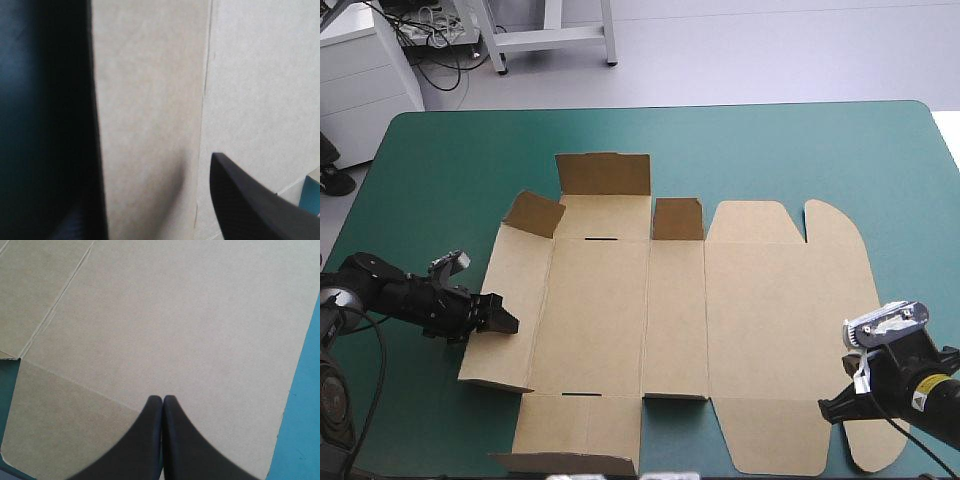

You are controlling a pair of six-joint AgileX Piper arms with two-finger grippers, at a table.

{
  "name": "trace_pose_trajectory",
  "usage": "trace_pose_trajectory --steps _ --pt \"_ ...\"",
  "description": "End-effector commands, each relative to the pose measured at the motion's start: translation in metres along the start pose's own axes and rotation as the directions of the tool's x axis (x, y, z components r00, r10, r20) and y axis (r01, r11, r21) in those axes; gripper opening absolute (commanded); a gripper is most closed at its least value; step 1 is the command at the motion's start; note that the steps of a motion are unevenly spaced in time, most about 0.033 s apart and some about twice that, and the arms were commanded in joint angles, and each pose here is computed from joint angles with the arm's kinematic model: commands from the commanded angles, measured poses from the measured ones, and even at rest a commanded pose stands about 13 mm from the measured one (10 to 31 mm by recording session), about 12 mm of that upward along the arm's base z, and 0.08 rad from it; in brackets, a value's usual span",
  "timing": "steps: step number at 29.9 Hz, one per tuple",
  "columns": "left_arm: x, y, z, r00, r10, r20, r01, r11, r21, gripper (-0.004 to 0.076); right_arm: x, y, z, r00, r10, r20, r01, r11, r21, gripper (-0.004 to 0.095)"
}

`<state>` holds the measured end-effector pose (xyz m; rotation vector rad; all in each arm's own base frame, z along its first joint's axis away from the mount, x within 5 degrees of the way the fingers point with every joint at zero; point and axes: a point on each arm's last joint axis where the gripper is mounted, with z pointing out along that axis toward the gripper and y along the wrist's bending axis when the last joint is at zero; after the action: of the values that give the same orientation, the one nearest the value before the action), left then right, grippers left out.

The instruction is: Fold the box

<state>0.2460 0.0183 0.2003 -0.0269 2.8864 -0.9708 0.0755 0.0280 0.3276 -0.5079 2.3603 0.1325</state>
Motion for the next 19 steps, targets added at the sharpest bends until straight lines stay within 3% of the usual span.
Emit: trace_pose_trajectory --steps 1,7,15,19 --pt "-0.0012 -0.0125 -0.0063 1.0 0.005 0.025 -0.007 0.999 0.052 0.0412 -0.009 -0.0012 -0.0053 0.997 0.003 0.071 -0.004 1.0 0.009 -0.0018" --pt "-0.0005 -0.013 -0.0063 1.0 0.002 0.017 -0.003 0.998 0.058 0.0291 -0.0092 -0.0012 -0.0053 0.997 0.003 0.073 -0.004 1.0 0.009 -0.0018" --pt "-0.0029 -0.0115 -0.0063 0.998 -0.035 0.042 0.034 0.999 0.042 -0.0008 -0.0092 -0.0012 -0.0053 0.997 0.003 0.073 -0.004 1.0 0.009 -0.0018" --pt "-0.0017 -0.0123 -0.0063 1.0 0.0 0.031 -0.002 0.999 0.051 -0.003 -0.0092 -0.0012 -0.0053 0.997 0.003 0.073 -0.004 1.0 0.009 -0.0018"
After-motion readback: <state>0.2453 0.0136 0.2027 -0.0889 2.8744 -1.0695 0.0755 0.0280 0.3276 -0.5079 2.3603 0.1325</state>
